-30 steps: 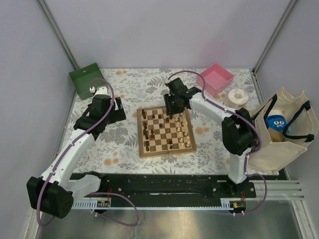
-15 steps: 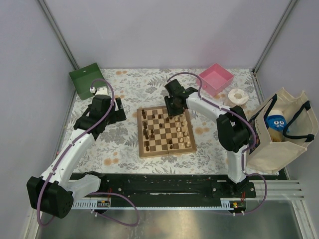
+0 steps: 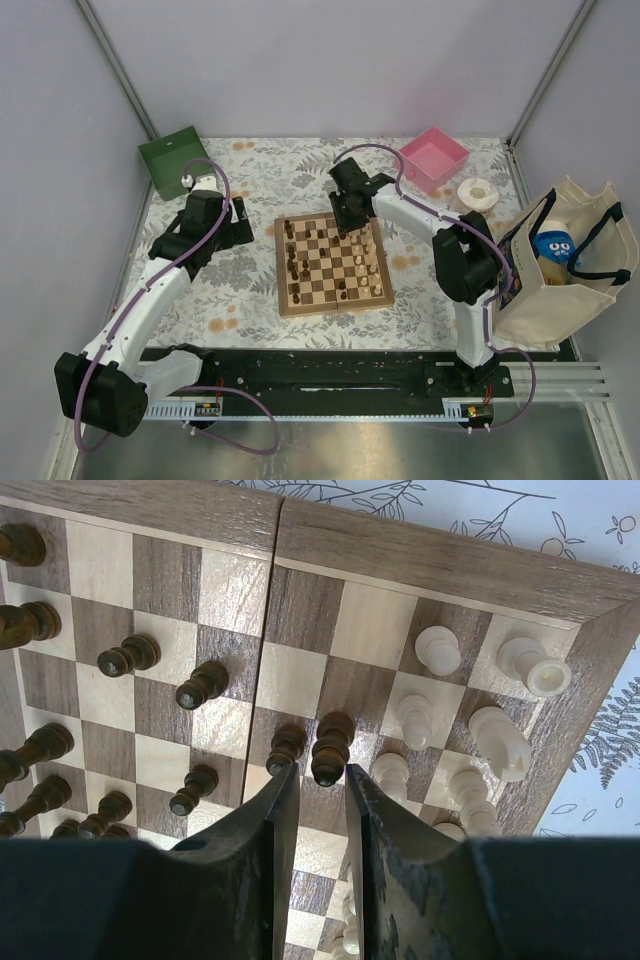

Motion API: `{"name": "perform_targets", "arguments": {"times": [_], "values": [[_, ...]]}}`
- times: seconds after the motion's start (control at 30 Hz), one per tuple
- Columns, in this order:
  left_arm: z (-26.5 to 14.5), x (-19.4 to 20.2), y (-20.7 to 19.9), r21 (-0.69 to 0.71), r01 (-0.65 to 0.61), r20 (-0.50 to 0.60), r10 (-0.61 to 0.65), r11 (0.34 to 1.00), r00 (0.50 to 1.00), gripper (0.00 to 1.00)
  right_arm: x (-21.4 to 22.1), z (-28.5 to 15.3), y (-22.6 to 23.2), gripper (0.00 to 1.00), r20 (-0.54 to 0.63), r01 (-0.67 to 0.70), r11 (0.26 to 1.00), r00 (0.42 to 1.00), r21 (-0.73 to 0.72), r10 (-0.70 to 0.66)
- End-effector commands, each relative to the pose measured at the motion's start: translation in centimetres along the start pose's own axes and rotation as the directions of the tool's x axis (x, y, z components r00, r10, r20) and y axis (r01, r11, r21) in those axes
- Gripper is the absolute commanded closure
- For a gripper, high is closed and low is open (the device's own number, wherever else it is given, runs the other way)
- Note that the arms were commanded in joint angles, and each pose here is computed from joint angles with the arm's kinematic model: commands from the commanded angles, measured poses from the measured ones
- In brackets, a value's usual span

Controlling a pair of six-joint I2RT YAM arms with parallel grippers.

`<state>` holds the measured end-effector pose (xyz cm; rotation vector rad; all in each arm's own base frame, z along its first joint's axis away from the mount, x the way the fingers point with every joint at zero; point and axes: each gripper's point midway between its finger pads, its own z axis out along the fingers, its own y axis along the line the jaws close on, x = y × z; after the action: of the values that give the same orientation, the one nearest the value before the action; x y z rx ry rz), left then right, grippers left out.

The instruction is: Set up the chess pieces on the board

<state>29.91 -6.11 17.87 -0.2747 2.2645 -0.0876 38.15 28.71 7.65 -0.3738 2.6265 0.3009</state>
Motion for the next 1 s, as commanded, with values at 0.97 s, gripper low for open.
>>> {"name": "perform_targets", "arguments": {"times": [0.97], "values": [[-5.6, -1.9, 3.1, -0.068, -0.039, 0.085, 0.045, 0.997, 0.995, 0.01, -3.2, -3.0, 1.6, 0.88, 0.097, 0.059, 0.998, 0.993, 0.007, -0.059]]}}
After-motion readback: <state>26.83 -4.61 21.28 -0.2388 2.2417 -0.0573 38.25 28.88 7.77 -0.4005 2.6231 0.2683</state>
